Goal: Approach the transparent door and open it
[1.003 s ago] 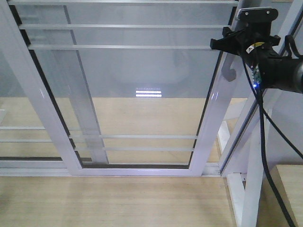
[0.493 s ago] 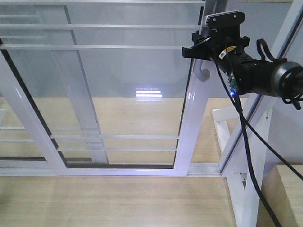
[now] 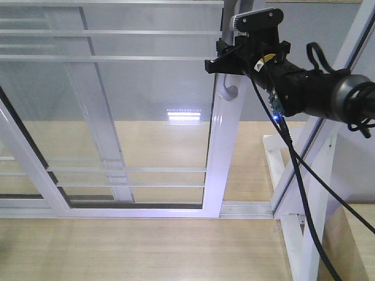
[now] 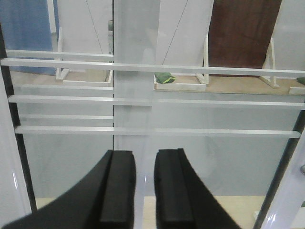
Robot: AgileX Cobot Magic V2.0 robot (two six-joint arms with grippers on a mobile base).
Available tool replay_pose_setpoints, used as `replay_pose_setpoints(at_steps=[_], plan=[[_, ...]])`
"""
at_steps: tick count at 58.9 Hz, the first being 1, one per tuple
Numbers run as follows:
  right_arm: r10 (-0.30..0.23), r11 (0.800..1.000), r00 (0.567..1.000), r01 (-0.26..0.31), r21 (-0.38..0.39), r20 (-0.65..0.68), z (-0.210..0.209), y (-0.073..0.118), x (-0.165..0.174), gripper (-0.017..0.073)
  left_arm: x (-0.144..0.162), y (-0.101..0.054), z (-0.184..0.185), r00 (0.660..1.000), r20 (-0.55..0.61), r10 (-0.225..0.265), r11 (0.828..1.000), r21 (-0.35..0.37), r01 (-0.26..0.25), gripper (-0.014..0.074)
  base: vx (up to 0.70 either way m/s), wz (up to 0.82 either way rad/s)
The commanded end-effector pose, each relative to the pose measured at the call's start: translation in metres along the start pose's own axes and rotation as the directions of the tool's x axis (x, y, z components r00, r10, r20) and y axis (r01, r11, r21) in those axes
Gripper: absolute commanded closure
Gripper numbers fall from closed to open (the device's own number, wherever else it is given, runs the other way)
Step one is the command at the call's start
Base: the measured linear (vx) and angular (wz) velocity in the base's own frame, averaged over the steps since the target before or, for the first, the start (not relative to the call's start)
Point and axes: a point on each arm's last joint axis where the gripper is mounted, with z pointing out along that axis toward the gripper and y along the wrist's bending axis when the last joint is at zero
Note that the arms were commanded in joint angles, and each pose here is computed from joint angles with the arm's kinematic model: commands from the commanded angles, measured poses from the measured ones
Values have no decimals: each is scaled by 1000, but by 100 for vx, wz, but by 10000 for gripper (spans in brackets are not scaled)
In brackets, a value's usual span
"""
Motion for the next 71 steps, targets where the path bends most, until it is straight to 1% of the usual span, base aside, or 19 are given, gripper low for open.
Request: replay_pose_setpoints(at_steps=[1,5,8,13,16,20,22,25,31,37,41,46,50,52,53,55,57,62,71], plan=[[2,1000,995,-3,2,99,-31,-4,-54,229,-18,-2,-2,993,116,-16,1000,19,14,310,0,0],[2,1000,997,-3,12,82,-50,-10,-66,229,-18,-2,-2,993,116,-16,1000,19,14,310,0,0],[3,1000,994,-6,26,111,-68,-15,-73,229,-18,-2,-2,993,116,-16,1000,20,14,310,0,0],[4,998,989,-14,68,147,-95,-29,-71,229,-18,-2,-2,993,116,-16,1000,20,14,310,0,0],[3,994,988,-19,104,152,-120,-39,-64,229,-18,-3,-2,993,116,-16,1000,21,14,305,0,0],[-8,991,991,-10,131,134,-145,-45,-54,229,-18,-3,-2,993,116,-16,1000,21,14,293,0,0],[-21,989,992,2,149,122,-163,-47,-47,229,-18,-3,-2,993,116,-16,1000,21,14,282,0,0],[-39,986,994,21,164,105,-185,-48,-39,229,-17,-2,0,994,106,-16,1000,20,14,266,0,0],[-44,984,993,24,177,110,-231,-44,-24,229,-11,-6,9,998,65,-14,999,40,12,228,0,0],[-55,983,983,23,183,173,-273,-36,-12,229,-2,-19,23,1000,13,-6,994,112,5,196,0,0],[-64,982,972,21,187,227,-296,-32,-6,229,4,-34,34,1000,9,0,982,188,-1,183,0,0],[-76,981,953,19,191,294,-322,-28,1,229,11,-59,49,999,40,10,953,302,-22,179,0,0],[-75,982,954,20,186,292,-336,-24,9,229,17,-80,61,996,89,30,919,390,-62,179,0,0],[-75,983,954,21,183,291,-342,-23,13,229,22,-94,71,993,108,38,895,439,-82,179,0,0],[-70,984,961,22,179,268,-342,-23,15,229,22,-99,74,991,126,35,885,458,-89,179,0,0],[-68,984,966,25,174,249,-345,-22,18,229,24,-107,82,990,141,25,872,480,-91,179,0,0],[-65,985,971,26,170,231,-347,-21,20,229,25,-115,91,988,153,13,864,495,-88,179,0,0],[-62,986,976,27,166,208,-347,-21,22,229,26,-129,117,986,169,-13,858,507,-76,179,0,0],[-62,986,975,27,167,213,-347,-21,22,229,22,-153,167,983,186,-9,852,516,-89,179,0,0]])
